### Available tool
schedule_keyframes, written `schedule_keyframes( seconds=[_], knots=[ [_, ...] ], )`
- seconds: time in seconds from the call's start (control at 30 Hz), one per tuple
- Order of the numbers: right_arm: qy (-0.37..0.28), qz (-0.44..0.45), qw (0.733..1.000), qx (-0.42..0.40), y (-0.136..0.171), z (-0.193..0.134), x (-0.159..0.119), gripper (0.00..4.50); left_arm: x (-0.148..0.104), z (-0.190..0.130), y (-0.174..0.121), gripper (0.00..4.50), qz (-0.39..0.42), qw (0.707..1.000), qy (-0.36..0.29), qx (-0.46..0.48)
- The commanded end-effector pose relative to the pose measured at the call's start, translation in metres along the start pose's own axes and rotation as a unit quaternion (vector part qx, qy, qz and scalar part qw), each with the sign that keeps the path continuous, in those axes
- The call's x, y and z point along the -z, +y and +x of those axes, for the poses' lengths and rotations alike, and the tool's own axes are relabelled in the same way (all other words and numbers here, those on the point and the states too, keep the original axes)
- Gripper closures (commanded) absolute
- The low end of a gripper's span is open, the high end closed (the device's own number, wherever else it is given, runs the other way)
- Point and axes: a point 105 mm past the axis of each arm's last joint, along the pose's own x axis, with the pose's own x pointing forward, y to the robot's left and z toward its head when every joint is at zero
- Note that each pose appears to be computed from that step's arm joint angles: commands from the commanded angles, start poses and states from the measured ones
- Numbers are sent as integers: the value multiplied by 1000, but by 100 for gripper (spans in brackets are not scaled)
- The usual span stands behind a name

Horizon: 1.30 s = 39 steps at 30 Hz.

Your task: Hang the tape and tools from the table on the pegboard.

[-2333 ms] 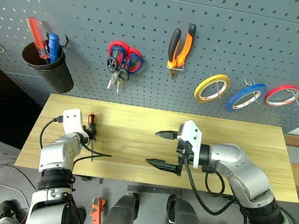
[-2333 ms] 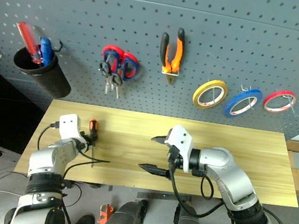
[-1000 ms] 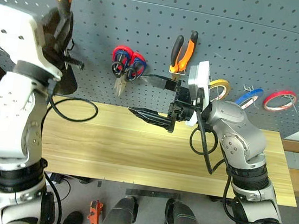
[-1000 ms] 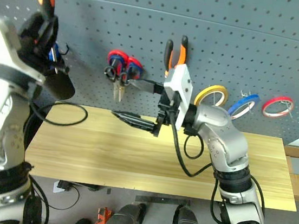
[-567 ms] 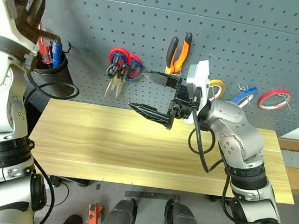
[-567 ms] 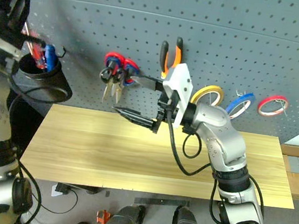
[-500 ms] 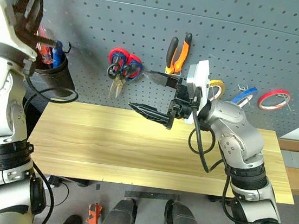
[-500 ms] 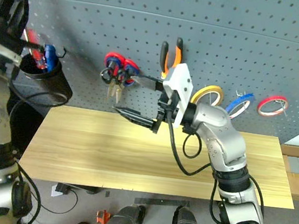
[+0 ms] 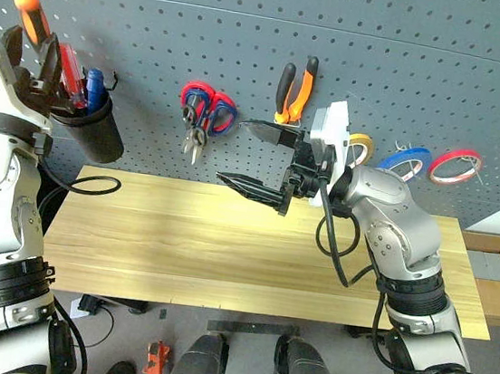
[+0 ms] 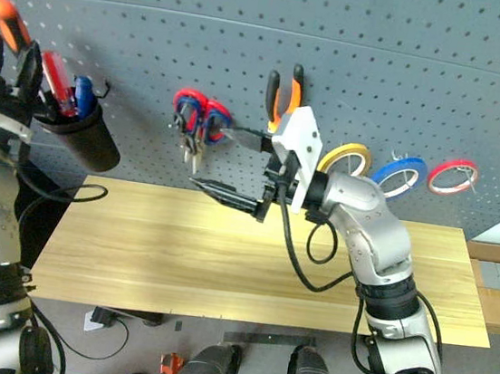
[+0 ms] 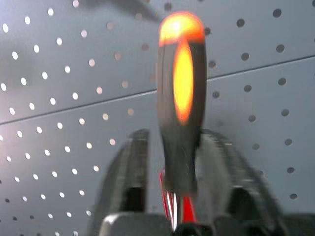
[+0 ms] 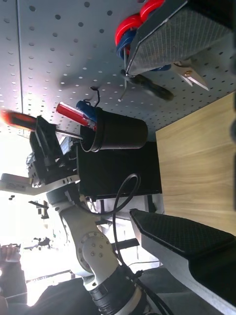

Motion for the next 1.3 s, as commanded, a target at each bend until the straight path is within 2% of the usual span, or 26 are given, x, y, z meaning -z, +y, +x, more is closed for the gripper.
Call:
schedule_keyframes(
  seconds=[0.03,0.13,0.17,0.27,0.53,0.7,0.8,1.03,1.3],
  knots=[
    [-16,-33,999,-15,3,3,-14,0,-17,0,6,120,-2,1000,-29,-5],
    [-12,-32,999,-18,3,2,-13,0,-20,-1,-4,19,-18,999,-18,30],
    [-10,-29,999,-19,2,0,-11,0,-23,-3,-8,3,-25,998,-14,49],
    [4,-23,1000,-11,-2,-9,-6,0,-27,-11,-14,3,-40,996,-6,81],
    [67,-8,993,92,-25,-52,21,0,-9,-47,-38,3,-64,978,73,185],
    [88,-8,985,146,-39,-77,24,0,-2,-68,-51,3,-126,959,104,231],
    [117,-4,981,155,-39,-93,35,0,15,-83,-54,3,-128,949,147,248],
    [156,39,970,180,-29,-117,68,0,68,-106,-48,3,-93,946,227,214],
    [181,70,958,213,-17,-139,87,0,97,-117,-60,3,-87,936,264,216]
  ],
)
